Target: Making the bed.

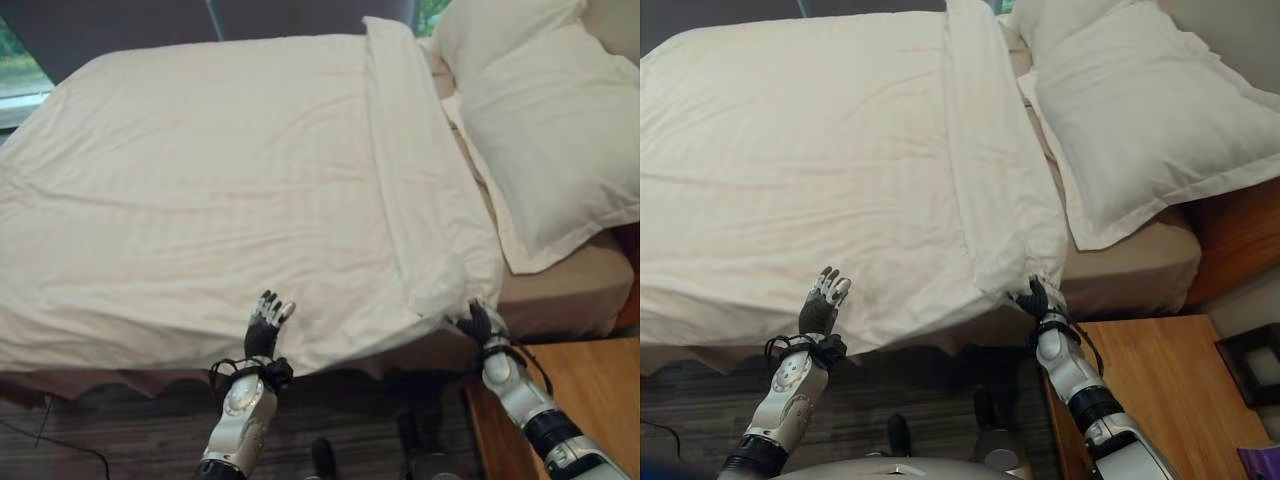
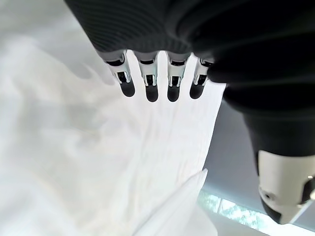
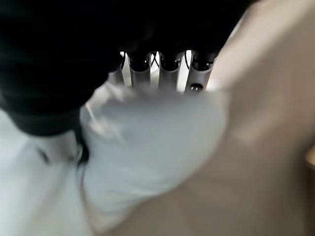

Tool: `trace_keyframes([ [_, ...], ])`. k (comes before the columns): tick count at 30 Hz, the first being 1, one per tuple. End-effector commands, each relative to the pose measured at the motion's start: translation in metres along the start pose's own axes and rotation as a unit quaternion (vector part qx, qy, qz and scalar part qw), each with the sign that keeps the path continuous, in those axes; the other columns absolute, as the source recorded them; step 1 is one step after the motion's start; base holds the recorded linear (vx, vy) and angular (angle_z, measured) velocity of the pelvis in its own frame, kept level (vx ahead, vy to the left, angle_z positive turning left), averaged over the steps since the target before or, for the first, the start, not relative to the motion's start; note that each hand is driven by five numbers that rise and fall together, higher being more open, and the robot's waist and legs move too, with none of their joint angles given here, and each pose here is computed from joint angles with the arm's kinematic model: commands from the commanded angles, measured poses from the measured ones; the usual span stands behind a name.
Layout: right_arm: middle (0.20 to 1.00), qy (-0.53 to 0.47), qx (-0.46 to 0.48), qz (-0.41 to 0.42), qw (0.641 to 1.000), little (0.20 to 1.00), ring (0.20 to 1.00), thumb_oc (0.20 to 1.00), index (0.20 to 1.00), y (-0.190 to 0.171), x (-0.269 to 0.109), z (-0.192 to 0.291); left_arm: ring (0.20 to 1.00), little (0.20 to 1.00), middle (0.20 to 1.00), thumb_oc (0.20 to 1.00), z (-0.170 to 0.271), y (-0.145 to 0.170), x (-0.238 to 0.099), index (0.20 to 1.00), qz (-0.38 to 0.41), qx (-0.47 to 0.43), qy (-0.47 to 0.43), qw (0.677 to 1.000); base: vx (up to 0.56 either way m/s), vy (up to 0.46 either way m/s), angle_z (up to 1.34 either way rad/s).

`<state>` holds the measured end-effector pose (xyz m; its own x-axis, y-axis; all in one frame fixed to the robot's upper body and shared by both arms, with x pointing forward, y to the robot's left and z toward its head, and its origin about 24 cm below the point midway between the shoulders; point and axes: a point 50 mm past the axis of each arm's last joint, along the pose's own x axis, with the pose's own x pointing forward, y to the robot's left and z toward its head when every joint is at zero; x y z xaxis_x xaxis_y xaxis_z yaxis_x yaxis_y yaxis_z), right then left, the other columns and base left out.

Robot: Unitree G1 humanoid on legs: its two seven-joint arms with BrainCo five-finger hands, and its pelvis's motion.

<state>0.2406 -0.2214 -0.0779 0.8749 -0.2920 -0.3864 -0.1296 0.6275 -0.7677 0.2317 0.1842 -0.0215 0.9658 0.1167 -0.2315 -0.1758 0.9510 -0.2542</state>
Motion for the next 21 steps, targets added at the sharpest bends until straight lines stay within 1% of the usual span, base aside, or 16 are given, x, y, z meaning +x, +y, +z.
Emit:
trace_keyframes([
  [1,1.0,0.14,-0.025,0.045,0.989,1.0,1.0,1.0,1.0,0.015,-0.018,-0.058,1.0,1.0,1.0,1.0,0.013,-0.01,0.012,1.0,-0.018,-0.015,-0.029,0.999,0.0,0.0,0.0],
  [4,1.0,0.238,-0.042,0.082,0.967,1.0,1.0,1.0,1.0,0.028,-0.044,-0.099,1.0,1.0,1.0,1.0,0.009,-0.008,0.01,1.0,-0.013,-0.011,-0.019,1.0,0.0,-0.005,0.07],
  [5,1.0,0.238,-0.042,0.082,0.967,1.0,1.0,1.0,1.0,0.028,-0.044,-0.099,1.0,1.0,1.0,1.0,0.009,-0.008,0.01,1.0,-0.013,-0.011,-0.019,1.0,0.01,-0.021,0.14],
  [6,1.0,0.297,-0.041,0.1,0.949,1.0,1.0,1.0,1.0,0.034,-0.064,-0.122,1.0,1.0,1.0,1.0,0.011,-0.003,0.009,1.0,0.0,-0.012,-0.024,1.0,0.01,-0.02,0.1],
  [7,1.0,0.32,-0.044,0.102,0.941,1.0,1.0,1.0,1.0,0.033,-0.071,-0.133,1.0,1.0,1.0,1.0,0.015,0.0,0.009,1.0,0.006,-0.012,-0.032,0.999,0.01,-0.027,0.1],
  [11,1.0,0.363,-0.051,0.086,0.926,1.0,1.0,1.0,1.0,0.02,-0.083,-0.155,1.0,1.0,1.0,1.0,0.035,0.012,0.009,1.0,0.029,-0.016,-0.073,0.997,-0.01,-0.029,0.04],
  [13,1.0,0.363,-0.064,0.074,0.926,1.0,1.0,1.0,1.0,0.007,-0.074,-0.154,1.0,1.0,1.0,1.0,0.043,0.013,0.01,1.0,0.027,-0.014,-0.087,0.996,-0.02,-0.041,0.08],
  [17,1.0,0.36,-0.091,0.015,0.928,1.0,1.0,1.0,1.0,-0.044,-0.048,-0.154,1.0,1.0,1.0,1.0,0.048,0.016,0.007,1.0,0.018,-0.014,-0.095,0.995,-0.01,-0.026,-0.08],
  [19,1.0,0.365,-0.087,-0.018,0.927,1.0,1.0,1.0,1.0,-0.059,-0.043,-0.153,1.0,1.0,1.0,1.0,0.046,0.018,0.005,1.0,0.015,-0.01,-0.092,0.996,0.0,0.0,0.0],
  [21,1.0,0.309,-0.07,-0.058,0.947,1.0,1.0,1.0,1.0,-0.08,-0.015,-0.124,1.0,1.0,1.0,1.0,0.052,0.02,0.003,1.0,0.01,-0.004,-0.104,0.995,0.0,0.004,-0.03],
])
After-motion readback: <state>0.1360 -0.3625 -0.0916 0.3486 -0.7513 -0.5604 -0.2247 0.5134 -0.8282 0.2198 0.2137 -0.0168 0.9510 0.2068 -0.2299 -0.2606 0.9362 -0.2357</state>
